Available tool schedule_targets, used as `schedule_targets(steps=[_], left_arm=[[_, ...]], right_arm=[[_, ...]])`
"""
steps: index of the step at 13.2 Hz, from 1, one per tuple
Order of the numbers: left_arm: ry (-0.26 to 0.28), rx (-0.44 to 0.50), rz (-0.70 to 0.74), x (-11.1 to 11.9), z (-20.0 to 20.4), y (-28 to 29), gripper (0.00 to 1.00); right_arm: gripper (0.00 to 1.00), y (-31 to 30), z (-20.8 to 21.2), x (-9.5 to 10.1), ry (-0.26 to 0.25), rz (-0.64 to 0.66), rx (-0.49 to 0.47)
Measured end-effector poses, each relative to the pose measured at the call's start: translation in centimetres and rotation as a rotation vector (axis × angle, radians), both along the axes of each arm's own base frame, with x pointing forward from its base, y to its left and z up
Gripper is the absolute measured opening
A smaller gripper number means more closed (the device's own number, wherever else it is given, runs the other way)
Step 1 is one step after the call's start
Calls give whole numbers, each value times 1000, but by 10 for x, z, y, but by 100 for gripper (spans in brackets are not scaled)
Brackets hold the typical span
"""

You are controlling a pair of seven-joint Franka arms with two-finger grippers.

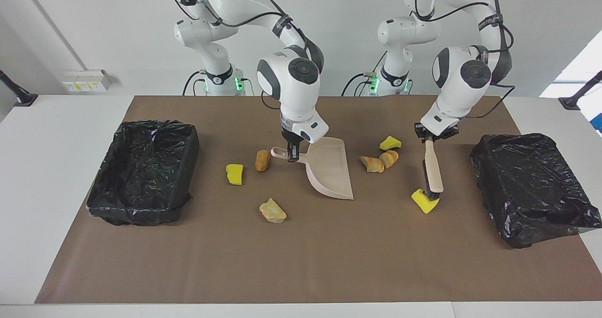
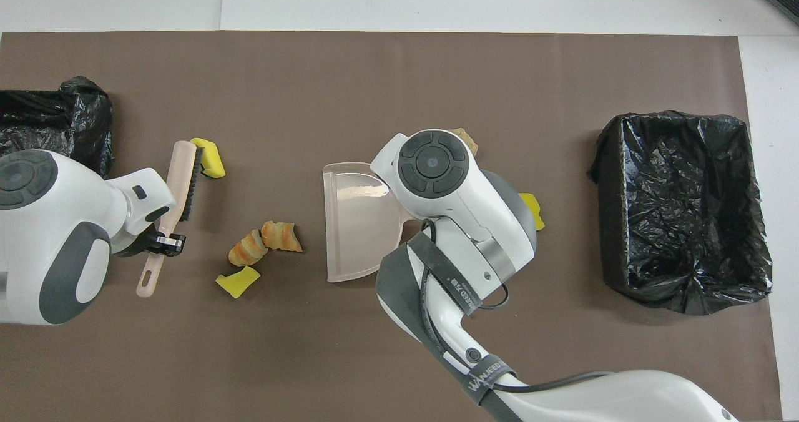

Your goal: Sweep and dump trash in bin

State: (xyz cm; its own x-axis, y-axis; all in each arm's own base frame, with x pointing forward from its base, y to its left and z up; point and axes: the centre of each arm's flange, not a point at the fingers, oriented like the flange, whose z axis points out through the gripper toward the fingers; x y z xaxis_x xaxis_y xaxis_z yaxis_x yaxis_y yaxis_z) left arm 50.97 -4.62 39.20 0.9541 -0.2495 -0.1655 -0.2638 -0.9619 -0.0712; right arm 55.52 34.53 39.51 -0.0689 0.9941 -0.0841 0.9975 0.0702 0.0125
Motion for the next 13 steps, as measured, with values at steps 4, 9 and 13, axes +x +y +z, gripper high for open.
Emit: schedule_targets(steps=[4, 9, 13], left_arm=[[36, 0, -172, 16, 6, 28, 26], [-15, 14, -204, 32, 84, 19, 26], [-101, 5, -209, 53, 83, 21, 26]], right_arm=[[32, -4, -9, -3, 5, 7, 0], [32, -4, -9, -8, 10, 9, -3], [32, 0, -9, -13, 11, 18, -4]])
